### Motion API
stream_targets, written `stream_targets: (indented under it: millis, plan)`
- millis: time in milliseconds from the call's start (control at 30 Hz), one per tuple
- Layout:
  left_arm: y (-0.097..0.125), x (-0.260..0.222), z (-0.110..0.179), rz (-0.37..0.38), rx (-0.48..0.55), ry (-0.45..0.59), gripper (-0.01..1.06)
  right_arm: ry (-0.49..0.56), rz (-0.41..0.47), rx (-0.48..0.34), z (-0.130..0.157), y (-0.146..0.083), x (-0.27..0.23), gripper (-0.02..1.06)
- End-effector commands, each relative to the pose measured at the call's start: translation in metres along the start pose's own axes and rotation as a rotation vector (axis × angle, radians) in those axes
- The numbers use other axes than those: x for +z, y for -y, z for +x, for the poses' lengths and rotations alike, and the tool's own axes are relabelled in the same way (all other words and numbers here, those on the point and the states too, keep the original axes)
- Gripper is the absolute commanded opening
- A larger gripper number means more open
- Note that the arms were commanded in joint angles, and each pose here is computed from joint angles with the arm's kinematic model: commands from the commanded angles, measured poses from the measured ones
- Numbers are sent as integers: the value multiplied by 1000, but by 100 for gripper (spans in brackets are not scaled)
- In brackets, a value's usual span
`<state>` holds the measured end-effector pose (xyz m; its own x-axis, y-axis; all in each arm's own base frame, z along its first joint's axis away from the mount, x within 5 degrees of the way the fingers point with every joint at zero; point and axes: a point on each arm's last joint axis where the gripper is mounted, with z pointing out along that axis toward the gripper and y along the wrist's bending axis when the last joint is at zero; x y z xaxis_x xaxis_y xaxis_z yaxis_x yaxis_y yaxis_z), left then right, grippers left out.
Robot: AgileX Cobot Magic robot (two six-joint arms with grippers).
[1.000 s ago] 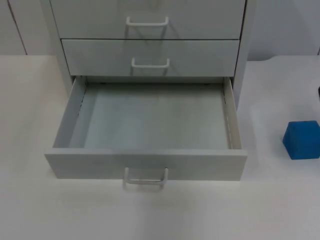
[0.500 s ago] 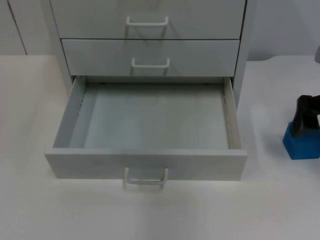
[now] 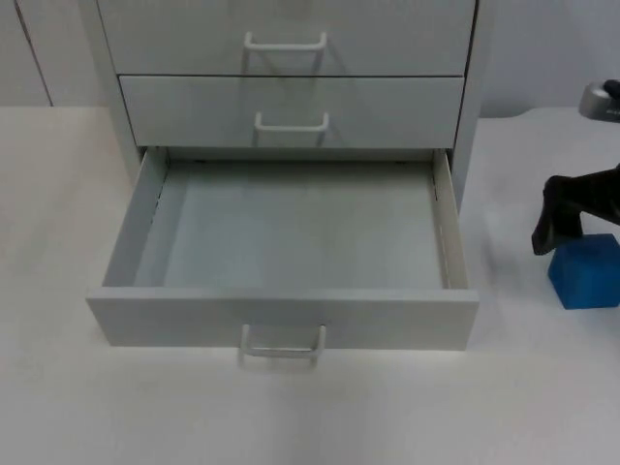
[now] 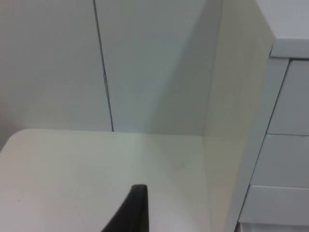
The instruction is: Open the drawer with the left hand, place the block into the drawer with the right hand, then close the drawer with the left hand.
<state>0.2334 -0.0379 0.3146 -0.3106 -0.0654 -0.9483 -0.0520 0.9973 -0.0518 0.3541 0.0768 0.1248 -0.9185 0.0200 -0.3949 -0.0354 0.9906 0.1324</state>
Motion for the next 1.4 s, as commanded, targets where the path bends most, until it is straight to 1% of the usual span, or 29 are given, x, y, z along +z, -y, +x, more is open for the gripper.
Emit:
stream_targets:
  millis: [0,133,167,200,267,300,333,367,400,467,500,533,633,733,900,933,1067,1100,1300,1333,1367]
  plan:
    - [0,0,-2,-3,-6,4,105,8,-3,1,-1,-3,2,94]
    - [0,0,-2,-3,-2,4,105,-12,2,7,2,-2,10,72]
    - [0,0,-2,-3,-2,4,105,-12,2,7,2,-2,10,72]
    - [0,0,-2,-3,-2,4,105,-20,4,7,3,-2,13,66]
    - [0,0,-2,-3,10,4,105,-22,6,7,4,-1,16,60]
    - [0,0,-2,-3,14,4,105,-19,5,7,4,-1,16,54]
    - [0,0,-2,-3,14,4,105,-19,5,7,4,-1,16,54]
    - [0,0,-2,-3,16,4,105,-17,5,9,4,-1,16,48]
    - [0,0,-2,-3,16,4,105,-15,5,13,3,-1,15,38]
    - [0,0,-2,-3,16,4,105,-16,5,37,3,-1,15,12]
    - [0,0,-2,-3,16,4,105,-16,5,37,3,-1,15,12]
    - [0,0,-2,-3,16,4,105,-19,5,37,4,-1,15,1]
    - [0,0,-2,-3,16,4,105,-33,2,35,4,-4,9,0]
    - [0,0,-2,-3,18,4,105,-23,-6,11,2,-9,-1,0]
    - [-2,0,-2,-19,20,3,105,55,-53,-76,-4,-35,-52,0]
    - [-2,0,-2,-19,20,3,105,55,-53,-76,-4,-35,-52,0]
    - [-1,0,-2,-11,20,4,105,118,-107,-145,0,-59,-101,0]
    - [-1,0,-2,-11,20,4,105,118,-107,-145,0,-59,-101,0]
    - [0,0,-2,0,20,4,105,210,-190,-236,9,-88,-157,0]
    - [0,0,-2,0,20,4,105,210,-190,-236,9,-88,-157,0]
    - [0,0,-2,0,20,4,105,228,-198,-268,11,-94,-163,0]
